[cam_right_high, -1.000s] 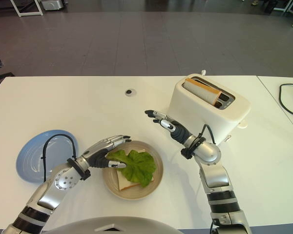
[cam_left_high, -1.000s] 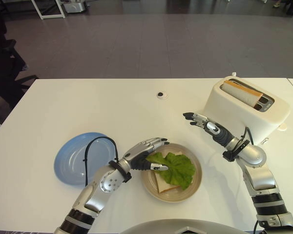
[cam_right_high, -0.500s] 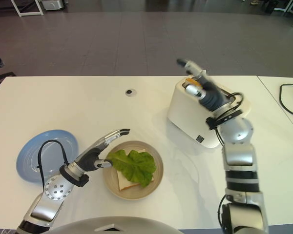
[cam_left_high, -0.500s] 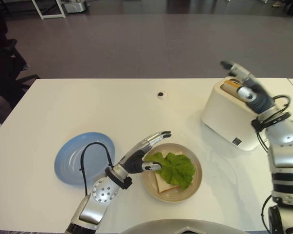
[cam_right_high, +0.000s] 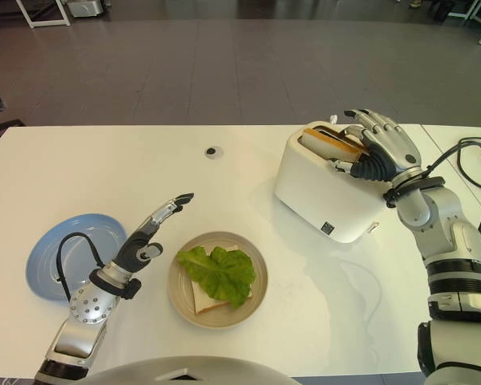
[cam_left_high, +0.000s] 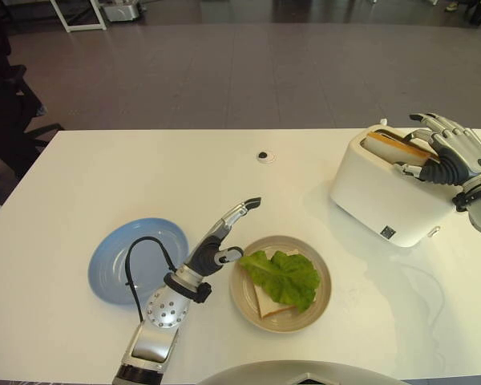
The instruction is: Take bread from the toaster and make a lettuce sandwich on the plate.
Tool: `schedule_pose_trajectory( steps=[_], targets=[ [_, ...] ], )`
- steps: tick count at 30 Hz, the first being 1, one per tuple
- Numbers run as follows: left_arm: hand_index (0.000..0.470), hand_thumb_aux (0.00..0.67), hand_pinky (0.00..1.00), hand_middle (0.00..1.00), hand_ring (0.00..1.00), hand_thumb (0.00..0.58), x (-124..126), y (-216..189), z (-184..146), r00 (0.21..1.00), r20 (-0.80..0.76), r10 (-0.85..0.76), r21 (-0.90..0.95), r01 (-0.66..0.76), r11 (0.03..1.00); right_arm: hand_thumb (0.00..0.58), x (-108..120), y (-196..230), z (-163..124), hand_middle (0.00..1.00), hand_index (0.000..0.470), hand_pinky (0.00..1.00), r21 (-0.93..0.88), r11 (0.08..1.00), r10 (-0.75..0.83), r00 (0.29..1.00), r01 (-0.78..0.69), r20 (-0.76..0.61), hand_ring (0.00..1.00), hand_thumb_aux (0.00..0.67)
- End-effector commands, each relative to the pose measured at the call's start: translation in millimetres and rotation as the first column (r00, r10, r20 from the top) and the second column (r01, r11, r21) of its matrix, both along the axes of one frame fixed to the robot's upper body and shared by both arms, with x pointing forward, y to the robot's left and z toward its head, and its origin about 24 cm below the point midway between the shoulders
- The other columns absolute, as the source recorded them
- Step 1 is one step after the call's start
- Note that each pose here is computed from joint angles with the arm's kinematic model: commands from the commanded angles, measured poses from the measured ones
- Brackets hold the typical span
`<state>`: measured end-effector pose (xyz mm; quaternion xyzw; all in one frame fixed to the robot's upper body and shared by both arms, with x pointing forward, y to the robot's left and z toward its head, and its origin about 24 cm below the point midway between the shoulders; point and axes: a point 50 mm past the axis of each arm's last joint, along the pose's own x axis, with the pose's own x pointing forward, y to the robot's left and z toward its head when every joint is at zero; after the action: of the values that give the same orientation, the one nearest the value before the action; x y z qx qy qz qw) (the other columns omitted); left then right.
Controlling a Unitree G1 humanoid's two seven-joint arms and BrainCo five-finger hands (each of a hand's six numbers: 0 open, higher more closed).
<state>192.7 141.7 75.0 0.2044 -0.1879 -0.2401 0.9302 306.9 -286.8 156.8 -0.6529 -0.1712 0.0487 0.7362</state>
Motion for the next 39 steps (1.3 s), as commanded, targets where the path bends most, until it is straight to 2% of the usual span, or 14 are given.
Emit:
schedule_pose_trajectory(
  steps=[1,7,13,17,21,24,28,30,32,36,39],
  targets=[
    [0.000,0.000,0.00,0.00,0.00,0.000,0.6,0.7,-3.5,1.000,-0.013,0.005,0.019,-0.005,1.000,0.580,-1.2,6.0,-21.2,0.00,0.470,0.00,0.056,0.998,0.031,0.995,-0.026,-0.093,0.00,0.670],
    [0.000,0.000,0.00,0.00,0.00,0.000,2.3,0.9,-4.7,1.000,-0.016,0.005,0.022,-0.005,1.000,0.580,-1.1,12.0,-20.8,0.00,0.470,0.00,0.138,0.989,0.076,0.990,-0.059,-0.120,0.00,0.670],
    [0.000,0.000,0.00,0.00,0.00,0.000,3.0,2.0,-5.4,1.000,-0.013,0.010,0.024,-0.009,1.000,0.580,4.7,8.5,-15.7,0.00,0.470,0.00,0.377,0.925,0.122,0.973,-0.039,-0.197,0.00,0.670],
    [0.000,0.000,0.00,0.00,0.00,0.000,3.1,2.9,-3.3,1.000,-0.001,0.020,0.014,-0.020,1.000,0.580,19.3,-14.5,18.2,0.00,0.470,0.00,0.579,0.815,0.108,0.982,0.003,-0.158,0.00,0.670],
    [0.000,0.000,0.00,0.00,0.00,0.000,4.3,2.8,-0.8,1.000,0.015,0.022,0.008,-0.022,1.000,0.580,20.9,-34.6,62.1,0.00,0.470,0.00,0.702,0.711,0.134,0.986,-0.028,-0.097,0.00,0.670],
    [0.000,0.000,0.00,0.00,0.00,0.000,4.6,3.6,-0.4,0.999,0.022,0.027,0.008,-0.027,1.000,0.580,17.8,-37.3,91.5,0.00,0.470,0.00,0.771,0.632,0.213,0.974,-0.079,-0.075,0.00,0.670],
    [0.000,0.000,0.00,0.00,0.00,0.000,3.8,5.1,1.6,0.998,0.039,0.046,0.007,-0.046,0.999,0.580,13.0,-20.9,105.9,0.00,0.470,0.00,0.838,0.527,0.353,0.934,-0.143,-0.062,0.00,0.670],
    [0.000,0.000,0.00,0.00,0.00,0.000,3.9,6.3,3.9,0.997,0.055,0.059,0.003,-0.059,0.998,0.580,9.0,-6.0,106.6,0.00,0.470,0.00,0.872,0.465,0.449,0.890,-0.154,-0.082,0.00,0.670],
    [0.000,0.000,0.00,0.00,0.00,0.000,5.0,7.2,6.5,0.995,0.073,0.069,-0.001,-0.069,0.998,0.580,1.9,11.5,92.2,0.00,0.470,0.00,0.888,0.446,0.547,0.820,-0.114,-0.169,0.00,0.670],
    [0.000,0.000,0.00,0.00,0.00,0.000,6.5,8.9,9.7,0.992,0.099,0.080,-0.008,-0.080,0.997,0.580,-19.4,53.5,36.3,0.00,0.470,0.00,0.889,0.454,0.703,0.593,0.053,-0.394,0.00,0.670],
    [0.000,0.000,0.00,0.00,0.00,0.000,6.6,12.4,12.5,0.988,0.121,0.097,-0.009,-0.097,0.995,0.580,-27.9,93.1,-7.3,0.00,0.470,0.00,0.865,0.480,0.756,0.430,0.149,-0.494,0.00,0.670]
  ],
)
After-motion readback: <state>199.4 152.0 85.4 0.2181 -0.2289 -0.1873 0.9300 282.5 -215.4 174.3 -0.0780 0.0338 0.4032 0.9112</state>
